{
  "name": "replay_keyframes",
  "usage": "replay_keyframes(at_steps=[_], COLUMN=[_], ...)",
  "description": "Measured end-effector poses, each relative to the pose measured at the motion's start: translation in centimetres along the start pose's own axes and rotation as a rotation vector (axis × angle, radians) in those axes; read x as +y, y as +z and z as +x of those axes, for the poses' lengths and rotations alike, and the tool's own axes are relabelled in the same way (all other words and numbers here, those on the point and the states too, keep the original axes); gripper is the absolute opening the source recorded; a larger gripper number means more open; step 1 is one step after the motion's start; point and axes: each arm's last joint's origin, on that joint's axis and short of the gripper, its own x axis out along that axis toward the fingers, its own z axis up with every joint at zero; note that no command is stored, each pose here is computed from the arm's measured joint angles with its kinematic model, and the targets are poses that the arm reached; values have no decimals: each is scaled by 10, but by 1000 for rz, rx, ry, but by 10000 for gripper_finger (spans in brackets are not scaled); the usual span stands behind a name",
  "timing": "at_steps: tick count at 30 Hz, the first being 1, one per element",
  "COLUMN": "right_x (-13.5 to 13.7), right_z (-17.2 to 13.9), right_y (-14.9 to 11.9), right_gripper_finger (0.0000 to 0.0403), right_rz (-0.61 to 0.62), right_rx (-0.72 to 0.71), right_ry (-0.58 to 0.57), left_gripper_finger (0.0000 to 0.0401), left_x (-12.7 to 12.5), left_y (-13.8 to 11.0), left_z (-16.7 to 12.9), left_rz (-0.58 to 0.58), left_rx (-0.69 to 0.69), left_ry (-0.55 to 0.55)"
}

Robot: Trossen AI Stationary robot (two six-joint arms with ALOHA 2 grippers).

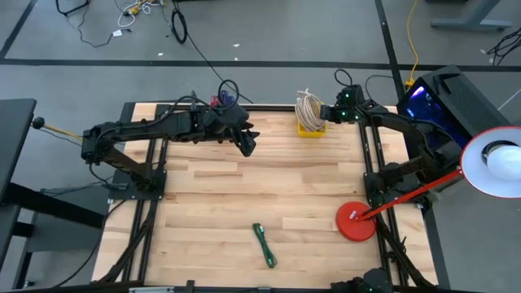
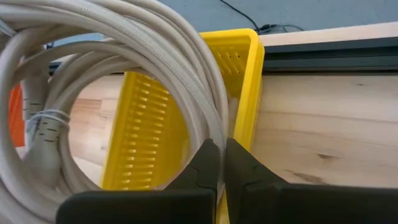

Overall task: Pick & Place USB Port
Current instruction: Put the brown HDMI cable into the yellow bin

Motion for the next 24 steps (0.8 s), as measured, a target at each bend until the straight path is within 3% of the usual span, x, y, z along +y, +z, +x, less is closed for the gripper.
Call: replay_keyframes(at_steps=[7, 24], right_x=[2, 1], right_z=[0, 2], right_y=[2, 0], right_gripper_finger=[3, 70], right_rz=[-39, -81], right_rx=[-10, 17], right_ry=[49, 54], left_gripper_finger=[186, 186], left_x=[0, 0], left_y=[0, 0], left_z=[0, 0], left_rz=[0, -2], left_rx=[0, -5], left_ry=[0, -2])
